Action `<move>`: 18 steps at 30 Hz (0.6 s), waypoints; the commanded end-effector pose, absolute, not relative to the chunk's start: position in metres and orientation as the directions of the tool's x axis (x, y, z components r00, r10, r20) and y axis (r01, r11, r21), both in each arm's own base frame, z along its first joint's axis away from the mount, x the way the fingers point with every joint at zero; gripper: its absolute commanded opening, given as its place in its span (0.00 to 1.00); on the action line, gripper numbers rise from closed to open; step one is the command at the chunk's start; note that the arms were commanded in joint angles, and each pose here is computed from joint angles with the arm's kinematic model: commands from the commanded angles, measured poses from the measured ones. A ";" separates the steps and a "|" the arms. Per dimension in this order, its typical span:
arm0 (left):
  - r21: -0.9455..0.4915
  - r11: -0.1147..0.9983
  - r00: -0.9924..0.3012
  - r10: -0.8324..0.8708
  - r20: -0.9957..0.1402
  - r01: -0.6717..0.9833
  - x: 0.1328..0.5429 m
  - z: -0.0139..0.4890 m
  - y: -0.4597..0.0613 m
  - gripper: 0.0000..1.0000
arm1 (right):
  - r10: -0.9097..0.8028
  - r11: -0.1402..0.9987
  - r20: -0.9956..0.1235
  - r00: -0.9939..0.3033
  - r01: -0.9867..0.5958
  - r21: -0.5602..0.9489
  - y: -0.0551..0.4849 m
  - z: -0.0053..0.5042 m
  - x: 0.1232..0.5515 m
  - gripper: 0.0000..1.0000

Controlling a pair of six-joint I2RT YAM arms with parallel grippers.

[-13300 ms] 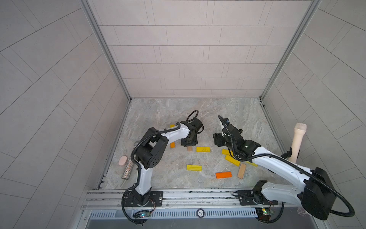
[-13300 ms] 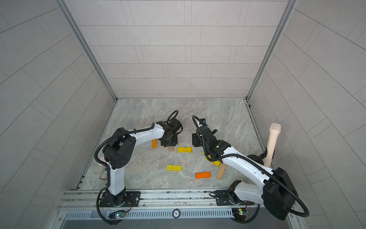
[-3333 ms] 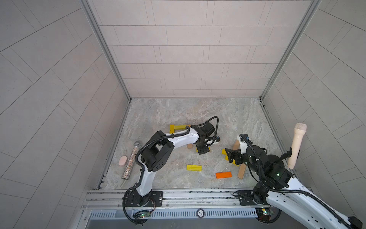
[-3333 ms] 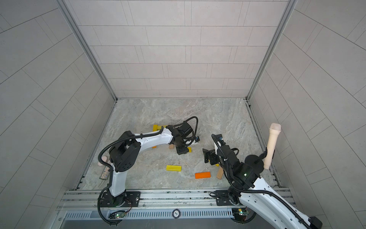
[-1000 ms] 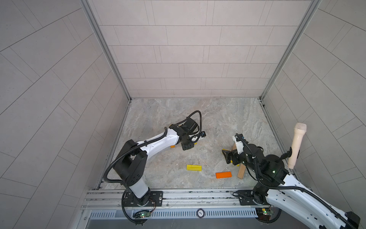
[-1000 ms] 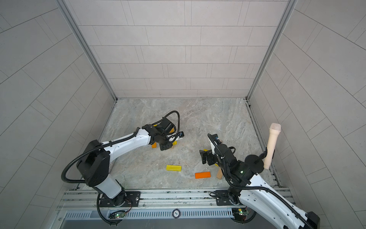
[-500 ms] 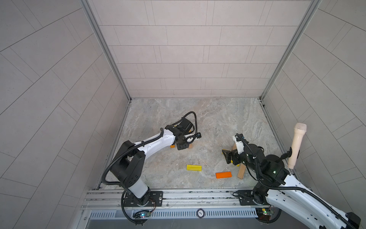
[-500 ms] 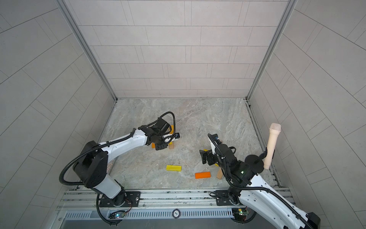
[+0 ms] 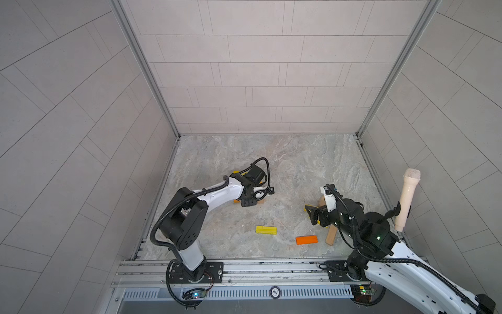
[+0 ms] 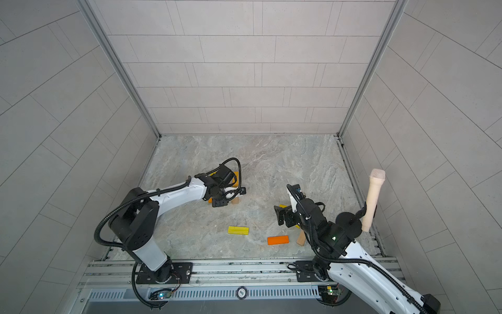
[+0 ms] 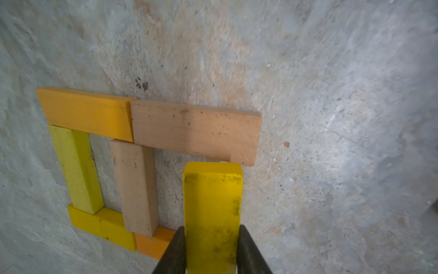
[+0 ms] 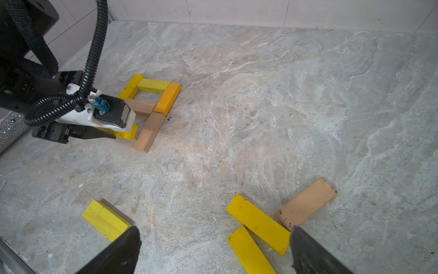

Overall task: Assemble the number 8 with building blocks
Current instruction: Assemble the building block at the center of the board.

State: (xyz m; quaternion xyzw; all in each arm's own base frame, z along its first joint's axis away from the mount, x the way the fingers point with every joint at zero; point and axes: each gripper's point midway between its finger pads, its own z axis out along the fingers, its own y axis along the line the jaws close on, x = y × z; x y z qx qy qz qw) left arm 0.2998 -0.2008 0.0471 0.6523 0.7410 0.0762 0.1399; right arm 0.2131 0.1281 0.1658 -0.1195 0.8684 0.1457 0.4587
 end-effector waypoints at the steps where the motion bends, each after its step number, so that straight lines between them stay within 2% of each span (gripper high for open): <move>1: 0.297 0.096 -0.081 0.995 -0.064 0.950 0.300 0.037 -0.194 0.30 | -0.065 0.933 -0.832 -0.550 -0.328 0.144 0.125 0.164 0.213 0.99; 18: 0.287 0.081 -0.076 0.997 -0.032 0.955 0.299 0.027 -0.189 0.30 | -0.064 0.935 -0.833 -0.550 -0.324 0.142 0.125 0.162 0.213 1.00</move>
